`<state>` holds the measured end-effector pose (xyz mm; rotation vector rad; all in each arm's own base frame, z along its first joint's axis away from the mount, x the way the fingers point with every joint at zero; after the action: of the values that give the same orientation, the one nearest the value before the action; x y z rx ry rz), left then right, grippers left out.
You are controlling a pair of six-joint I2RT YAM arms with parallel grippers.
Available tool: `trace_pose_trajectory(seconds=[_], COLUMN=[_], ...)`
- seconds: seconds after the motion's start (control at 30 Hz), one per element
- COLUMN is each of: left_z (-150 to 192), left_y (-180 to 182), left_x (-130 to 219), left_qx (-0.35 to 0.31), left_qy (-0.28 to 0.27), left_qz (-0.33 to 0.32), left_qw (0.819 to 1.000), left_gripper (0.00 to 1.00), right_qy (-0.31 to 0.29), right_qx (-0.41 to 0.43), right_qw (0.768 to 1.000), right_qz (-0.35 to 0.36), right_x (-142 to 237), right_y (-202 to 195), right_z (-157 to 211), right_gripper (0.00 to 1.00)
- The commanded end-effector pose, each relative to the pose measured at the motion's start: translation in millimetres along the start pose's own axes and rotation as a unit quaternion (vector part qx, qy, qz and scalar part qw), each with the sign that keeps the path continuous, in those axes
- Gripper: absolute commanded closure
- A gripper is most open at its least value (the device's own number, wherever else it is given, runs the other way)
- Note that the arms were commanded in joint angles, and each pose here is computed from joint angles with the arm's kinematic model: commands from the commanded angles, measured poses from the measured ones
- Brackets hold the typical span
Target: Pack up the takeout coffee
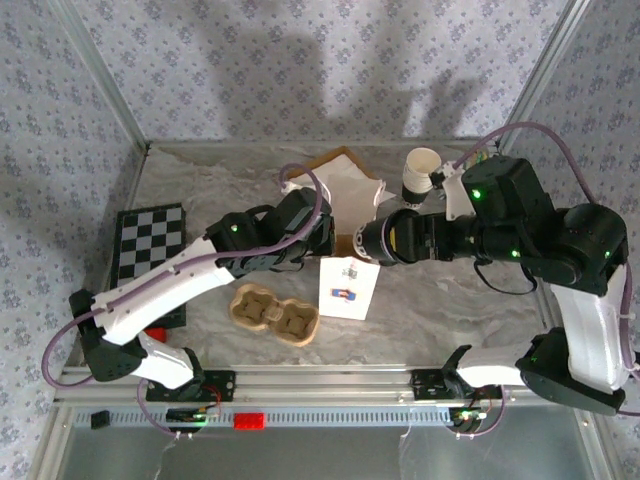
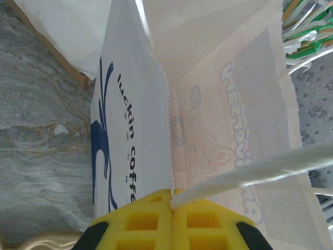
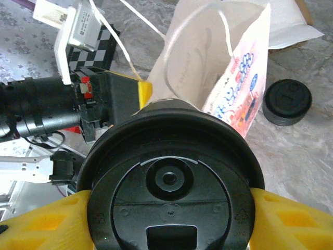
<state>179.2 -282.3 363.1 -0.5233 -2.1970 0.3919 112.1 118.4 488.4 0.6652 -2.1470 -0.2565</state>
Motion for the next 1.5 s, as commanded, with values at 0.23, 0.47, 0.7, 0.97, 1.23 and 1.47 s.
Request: trace_pose_trajectory(seconds=[0.23, 0.47, 0.7, 0.97, 1.23, 1.47], left_z=[0.9, 6.0, 1.4, 4.3, 7.3, 9.9], left_y=[-8.5, -3.5, -14.4, -22.9, -21.2, -22.6], left_x=[14.7, 19.0, 21.8, 16.7, 13.2, 7.9], left_qx=[0.062, 0.084, 0.079, 0.059, 0.056, 0.067], left_qy=[-0.045, -0.062, -0.068, -0.055, -0.055, -0.055], left_qz=[0.03, 0.039, 0.084, 0.095, 0.094, 0.103], left_qw=[0.997, 0.994, 0.991, 0.992, 0.992, 0.991], left_gripper=[0.98, 0.98, 0.92, 0.96, 0.97, 0.98], right_qy=[0.063, 0.08, 0.094, 0.114, 0.149, 0.169], right_qx=[-0.028, -0.024, -0.024, -0.034, -0.046, -0.035], right_qw=[0.994, 0.986, 0.977, 0.966, 0.957, 0.954], right_qz=[0.088, 0.146, 0.189, 0.23, 0.244, 0.243], right_x=[-16.7, -39.7, -62.7, -83.0, -98.5, -120.6], right_y=[-3.9, -7.6, -9.4, -17.2, -24.8, -17.8], right_z=[8.7, 9.1, 5.6, 4.8, 7.5, -1.0], right_gripper=[0.43, 0.45, 0.45, 0.44, 0.44, 0.43])
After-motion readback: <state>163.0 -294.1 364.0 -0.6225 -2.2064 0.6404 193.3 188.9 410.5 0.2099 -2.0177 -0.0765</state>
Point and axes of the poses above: each hand's point on the last joint's axis, 136 mm out from that joint toward the fingers, its own x axis back along the fingers, its own y axis along the line the jaws close on, z = x × y, the point moved 8 cm from there along x, back along the fingers, and after that the axes turned 1 degree about -x, right-handed, at the moved point
